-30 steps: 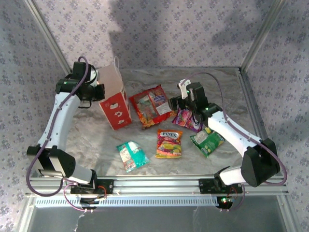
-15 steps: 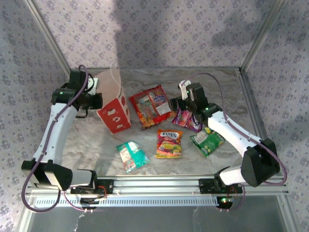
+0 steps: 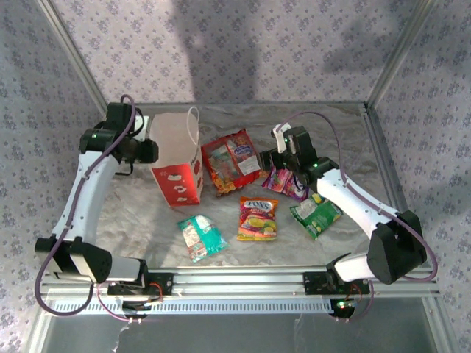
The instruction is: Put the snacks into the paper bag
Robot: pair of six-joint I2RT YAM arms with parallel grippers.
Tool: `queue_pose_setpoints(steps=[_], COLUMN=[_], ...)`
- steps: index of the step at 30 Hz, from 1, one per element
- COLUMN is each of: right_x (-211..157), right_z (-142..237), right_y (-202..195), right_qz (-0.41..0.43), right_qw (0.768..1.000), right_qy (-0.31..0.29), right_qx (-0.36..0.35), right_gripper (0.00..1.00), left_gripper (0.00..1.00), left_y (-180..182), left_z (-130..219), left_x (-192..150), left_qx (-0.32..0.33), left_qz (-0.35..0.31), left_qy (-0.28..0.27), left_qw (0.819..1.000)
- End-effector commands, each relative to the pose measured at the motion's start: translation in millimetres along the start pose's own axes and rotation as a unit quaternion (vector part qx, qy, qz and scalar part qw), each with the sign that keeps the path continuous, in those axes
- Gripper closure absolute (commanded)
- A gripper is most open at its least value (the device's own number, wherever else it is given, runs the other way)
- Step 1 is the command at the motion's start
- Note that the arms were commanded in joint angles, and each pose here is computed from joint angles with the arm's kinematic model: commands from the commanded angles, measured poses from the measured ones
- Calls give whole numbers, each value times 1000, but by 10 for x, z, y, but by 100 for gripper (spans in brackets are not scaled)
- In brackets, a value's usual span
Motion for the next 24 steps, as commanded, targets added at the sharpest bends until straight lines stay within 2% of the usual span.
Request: queue_pose_setpoints(steps=[1,11,24], right_x=[95,61,61], right_z=[23,24,3], right_y=[-24,-1,-6], right_qz=[-5,-13,-16], right_qw=[1000,1000,1000], right_qy=[-6,2,7], right_qx=[3,15,15], right_gripper=[0,0,0], left_gripper=[65,61,62], left_y=[-84,-98,73], left_z=[118,116,-130], left_x=[111,115,57], left_qx=[-23,-23,19], left_qz=[11,18,40], left_qy=[-14,-2,23], left_qw=[1000,1000,999])
Point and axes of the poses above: each hand's point on the last joint's axis, 136 mm out from that joint toward the fingers, its own z axis back along the fingers, its own y axis along the line the jaws close on, x = y × z, the point moved 6 cm from there along z, back along the fingers, and after that the axes turned 10 degrees about z, right-handed, at the moved point
